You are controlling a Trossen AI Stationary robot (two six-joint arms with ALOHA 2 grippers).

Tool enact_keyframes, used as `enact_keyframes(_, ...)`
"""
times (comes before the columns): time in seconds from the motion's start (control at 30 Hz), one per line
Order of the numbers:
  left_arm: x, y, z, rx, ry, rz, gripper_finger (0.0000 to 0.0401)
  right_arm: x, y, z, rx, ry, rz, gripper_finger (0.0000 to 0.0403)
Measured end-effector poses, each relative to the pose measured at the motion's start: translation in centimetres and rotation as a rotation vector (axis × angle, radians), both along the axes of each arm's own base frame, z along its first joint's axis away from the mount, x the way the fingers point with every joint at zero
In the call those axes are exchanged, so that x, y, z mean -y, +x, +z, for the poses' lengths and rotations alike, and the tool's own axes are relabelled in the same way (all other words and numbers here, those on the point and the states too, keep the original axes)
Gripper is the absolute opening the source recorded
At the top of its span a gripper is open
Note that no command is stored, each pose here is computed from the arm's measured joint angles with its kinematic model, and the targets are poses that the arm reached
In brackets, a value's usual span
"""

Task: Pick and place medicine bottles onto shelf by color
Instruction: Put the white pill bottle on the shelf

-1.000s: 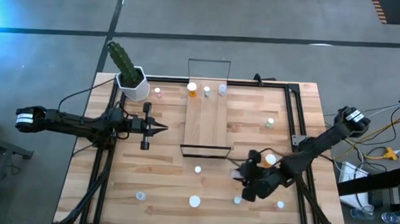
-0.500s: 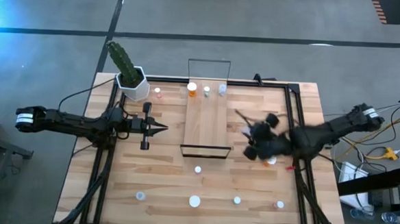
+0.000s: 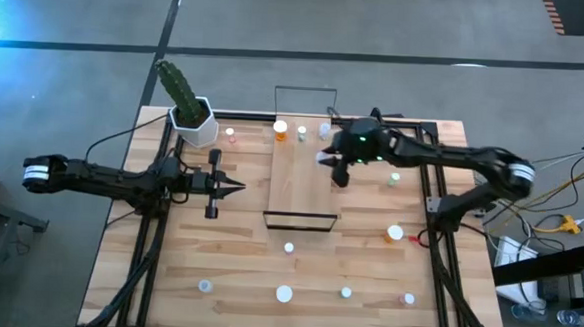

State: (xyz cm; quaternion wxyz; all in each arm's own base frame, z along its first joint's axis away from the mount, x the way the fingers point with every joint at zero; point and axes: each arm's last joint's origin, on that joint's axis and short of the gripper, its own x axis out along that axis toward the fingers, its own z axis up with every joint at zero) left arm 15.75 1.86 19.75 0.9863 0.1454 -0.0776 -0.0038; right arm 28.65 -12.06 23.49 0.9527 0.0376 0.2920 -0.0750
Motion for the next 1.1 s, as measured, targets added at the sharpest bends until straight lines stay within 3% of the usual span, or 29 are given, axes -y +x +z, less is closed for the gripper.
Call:
enact_keyframes(0.23, 0.0, 0.1, 0.1, 0.005, 0.0, 0.0, 0.0006, 1.9, 4.3, -1.4, -0.05, -0.006, 0.05, 0.0124)
enact_keyframes(0.5, 0.0, 0.1, 0.0, -0.002, -0.002, 0.0, 0.0006, 3.8, 7.2, -2.3, -0.105, 0.011, 0.06, 0.0126)
enact_keyframes(0.9, -0.1, 0.6, -0.6, -0.044, -0.009, 0.0, 0.0006, 4.4, 7.2, -3.5, -0.147, 0.034, 0.044, 0.0132)
enact_keyframes(1.1, -0.1, 0.8, -0.8, -0.056, -0.01, -0.002, 0.0006, 4.5, 7.1, -3.5, -0.17, -0.009, -0.007, 0.0162)
